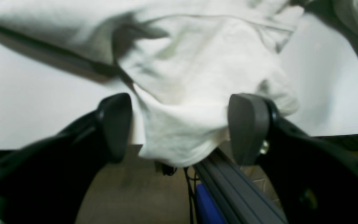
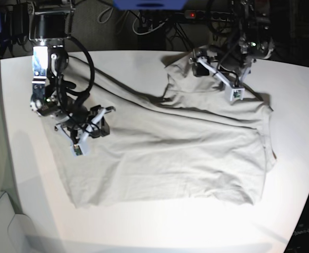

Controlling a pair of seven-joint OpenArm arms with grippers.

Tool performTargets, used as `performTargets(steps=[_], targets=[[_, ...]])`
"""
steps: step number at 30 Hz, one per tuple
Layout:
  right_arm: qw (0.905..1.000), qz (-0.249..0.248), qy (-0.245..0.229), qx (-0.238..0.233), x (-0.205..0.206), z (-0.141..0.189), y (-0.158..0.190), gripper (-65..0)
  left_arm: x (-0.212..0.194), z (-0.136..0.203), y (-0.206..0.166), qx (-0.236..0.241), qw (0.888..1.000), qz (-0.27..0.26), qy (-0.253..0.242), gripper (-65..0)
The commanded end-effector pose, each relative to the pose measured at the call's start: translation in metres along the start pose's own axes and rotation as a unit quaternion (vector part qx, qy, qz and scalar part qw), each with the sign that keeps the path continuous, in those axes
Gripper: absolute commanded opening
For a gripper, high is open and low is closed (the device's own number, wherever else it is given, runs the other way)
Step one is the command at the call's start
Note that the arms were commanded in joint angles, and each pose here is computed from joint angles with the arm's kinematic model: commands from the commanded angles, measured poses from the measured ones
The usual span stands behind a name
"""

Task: Layout the t-shirt on the table in an organized manner, then fold the t-shirt properly
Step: 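Grasp the collar edge with the left gripper and lift it, then pull the collar edge away from the right gripper with the left gripper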

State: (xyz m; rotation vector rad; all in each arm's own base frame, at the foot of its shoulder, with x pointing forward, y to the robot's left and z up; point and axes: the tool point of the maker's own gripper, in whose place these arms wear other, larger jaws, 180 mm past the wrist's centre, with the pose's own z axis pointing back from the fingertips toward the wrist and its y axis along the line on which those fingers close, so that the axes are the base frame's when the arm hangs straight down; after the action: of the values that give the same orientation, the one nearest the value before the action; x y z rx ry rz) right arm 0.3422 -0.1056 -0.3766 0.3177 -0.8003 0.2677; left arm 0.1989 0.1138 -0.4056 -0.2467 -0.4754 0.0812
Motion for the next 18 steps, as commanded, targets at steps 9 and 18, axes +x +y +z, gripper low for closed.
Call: performTargets(steps=[9,18], targets=[[0.9996,0.008,-0.027,0.005,0.018,0.003,0.001,-46.0,-0.009,-0.015,0.006,0.003,1.000,0.016,0.021,-18.3],[0.9996,0.008,-0.027,0.005,0.018,0.003,0.001,-46.0,-0.008,-0.014,0.013,0.014,1.000,0.016,0.021,-60.4]])
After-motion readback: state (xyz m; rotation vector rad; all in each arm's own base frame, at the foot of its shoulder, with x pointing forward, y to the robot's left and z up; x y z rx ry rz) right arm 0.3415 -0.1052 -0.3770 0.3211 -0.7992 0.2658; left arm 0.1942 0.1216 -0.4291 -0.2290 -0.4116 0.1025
